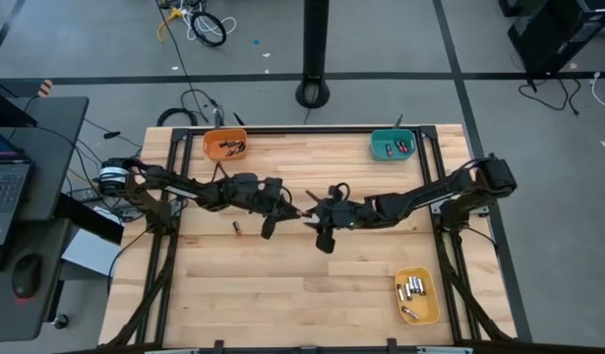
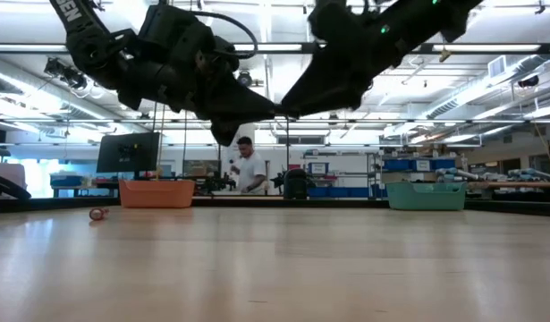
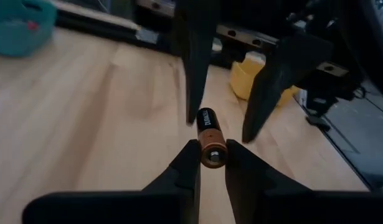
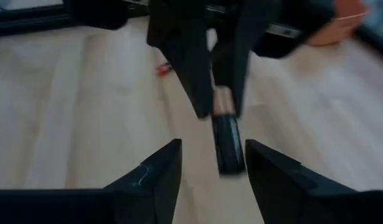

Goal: Sort batteries
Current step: Put the black-orange battery into the orange bin

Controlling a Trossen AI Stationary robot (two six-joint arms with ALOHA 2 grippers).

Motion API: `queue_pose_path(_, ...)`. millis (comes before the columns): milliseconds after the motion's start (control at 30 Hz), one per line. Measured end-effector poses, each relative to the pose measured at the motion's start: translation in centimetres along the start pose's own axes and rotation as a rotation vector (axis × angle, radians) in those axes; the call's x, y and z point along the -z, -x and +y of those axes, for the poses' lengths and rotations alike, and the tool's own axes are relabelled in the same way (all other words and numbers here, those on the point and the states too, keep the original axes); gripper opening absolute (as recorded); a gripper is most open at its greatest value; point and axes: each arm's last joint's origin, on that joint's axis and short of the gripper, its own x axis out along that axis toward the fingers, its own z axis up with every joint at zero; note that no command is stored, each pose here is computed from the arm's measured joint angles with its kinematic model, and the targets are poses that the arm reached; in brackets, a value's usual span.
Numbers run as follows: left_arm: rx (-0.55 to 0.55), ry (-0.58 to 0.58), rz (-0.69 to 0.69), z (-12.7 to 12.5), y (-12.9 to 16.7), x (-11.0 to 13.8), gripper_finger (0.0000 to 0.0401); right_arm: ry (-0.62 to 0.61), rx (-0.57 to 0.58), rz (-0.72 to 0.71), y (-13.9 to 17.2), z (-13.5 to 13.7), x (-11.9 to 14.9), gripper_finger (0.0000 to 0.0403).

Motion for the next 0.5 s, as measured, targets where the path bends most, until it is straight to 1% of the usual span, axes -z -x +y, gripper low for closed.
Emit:
queue_pose_path(200, -0.056, -0.023, -0.060, 1.3, 1.6, -1.8, 0.0058, 0.026, 0.160, 0.021, 3.4, -1.1, -0.9, 0.0189)
queue_pose_path(267, -0.082, -0.025, -0.070, 1.8, 2.4, -2.4, 0.0058, 0.029, 0.195, 0.020, 4.3, -1.3, -1.1, 0.0189)
queue_pose_path(400, -0.157, -0.031, -0.102, 3.1, 4.3, -3.8, 0.0058, 0.013, 0.211, 0.020, 5.4, -1.7, -1.4, 0.0188)
queue_pose_path(500, -0.234, -0.010, -0.104, 4.4, 5.8, -4.4, 0.0058, 0.009, 0.214, 0.027, 5.4, -1.7, -1.2, 0.0189)
